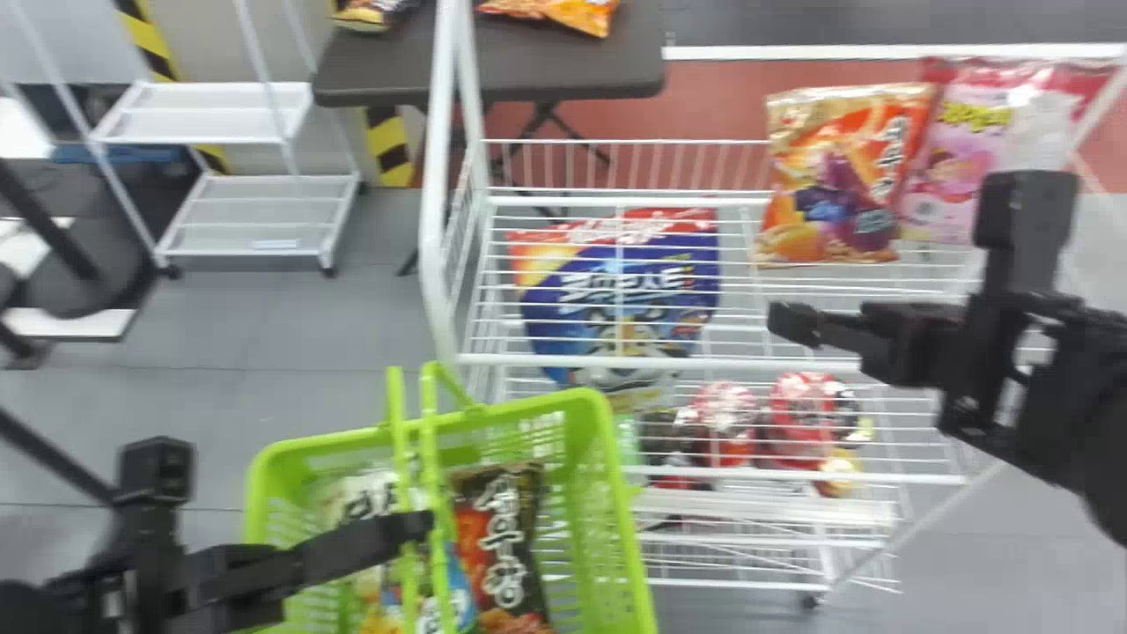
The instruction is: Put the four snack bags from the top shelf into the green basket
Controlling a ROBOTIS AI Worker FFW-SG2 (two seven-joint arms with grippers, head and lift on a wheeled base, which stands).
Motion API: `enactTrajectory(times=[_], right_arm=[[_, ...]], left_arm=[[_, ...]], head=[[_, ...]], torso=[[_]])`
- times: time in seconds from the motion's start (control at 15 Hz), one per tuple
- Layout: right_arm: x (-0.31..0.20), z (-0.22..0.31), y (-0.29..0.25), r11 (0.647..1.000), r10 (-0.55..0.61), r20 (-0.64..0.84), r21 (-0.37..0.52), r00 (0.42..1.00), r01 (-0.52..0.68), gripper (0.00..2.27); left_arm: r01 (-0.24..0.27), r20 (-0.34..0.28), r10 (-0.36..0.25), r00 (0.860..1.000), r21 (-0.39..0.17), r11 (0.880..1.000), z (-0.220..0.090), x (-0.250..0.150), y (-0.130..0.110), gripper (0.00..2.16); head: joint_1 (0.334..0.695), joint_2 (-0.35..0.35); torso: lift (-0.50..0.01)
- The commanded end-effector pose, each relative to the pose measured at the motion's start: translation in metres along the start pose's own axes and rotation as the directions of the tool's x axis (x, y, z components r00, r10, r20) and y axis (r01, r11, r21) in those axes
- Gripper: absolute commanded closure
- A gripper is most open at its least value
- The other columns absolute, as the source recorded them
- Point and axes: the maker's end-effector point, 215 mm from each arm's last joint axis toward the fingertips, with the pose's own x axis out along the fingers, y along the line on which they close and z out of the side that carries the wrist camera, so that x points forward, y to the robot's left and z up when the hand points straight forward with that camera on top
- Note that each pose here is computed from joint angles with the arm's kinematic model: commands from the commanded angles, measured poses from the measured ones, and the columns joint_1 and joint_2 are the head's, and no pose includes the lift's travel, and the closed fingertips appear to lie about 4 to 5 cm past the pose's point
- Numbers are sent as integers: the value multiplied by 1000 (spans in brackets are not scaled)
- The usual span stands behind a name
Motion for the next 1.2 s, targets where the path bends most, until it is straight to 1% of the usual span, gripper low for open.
enactTrajectory(times=[0.0,0.07,0.2,0.33,0.47,0.53,0.6,0.67,0.73,0.8,0.87,1.13], right_arm=[[35,38,-35,995,-87,100,-45,991,92,43],[51,55,-46,989,-115,147,-73,982,127,56],[77,73,-64,978,-156,191,-106,969,178,66],[101,82,-70,976,-158,215,-115,964,185,70],[122,78,-72,975,-159,206,-122,965,187,100],[126,74,-73,975,-161,194,-123,968,187,316],[127,71,-70,975,-155,188,-127,970,180,805],[128,65,-69,976,-152,182,-126,971,177,1622],[128,62,-71,975,-165,180,-119,970,188,2064],[127,63,-72,974,-170,188,-119,967,194,2108],[125,63,-73,972,-175,204,-119,963,202,2243],[113,61,-76,972,-178,244,-107,953,209,2256]], left_arm=[[13,2,-13,1000,0,1000,0,1,-2,2145],[12,4,-12,1000,-2,1000,0,0,-2,2145],[8,9,-8,1000,-5,1000,0,-3,-1,2145],[6,14,-6,1000,-6,1000,0,-5,1,2145],[6,12,-6,1000,-7,1000,0,-4,1,2145],[6,14,-6,1000,-7,1000,0,-5,1,2145],[5,16,-5,1000,-8,1000,1,-6,1,2145],[4,18,-4,1000,-8,1000,1,-6,1,2145],[4,18,-4,1000,-10,1000,1,-7,2,2145],[3,17,-3,1000,-6,1000,1,-7,2,2145],[3,17,-3,1000,-6,1000,1,-7,2,2145],[2,19,-2,1000,-9,1000,1,-7,2,2145]], head=[[695,-49],[695,-79],[695,-98],[695,-110],[695,-110],[695,-108],[695,-106],[695,-103],[695,-100],[695,-98],[695,-98],[695,-102]], torso=[[0],[0],[0],[0],[0],[0],[0],[0],[0],[0],[0],[0]])
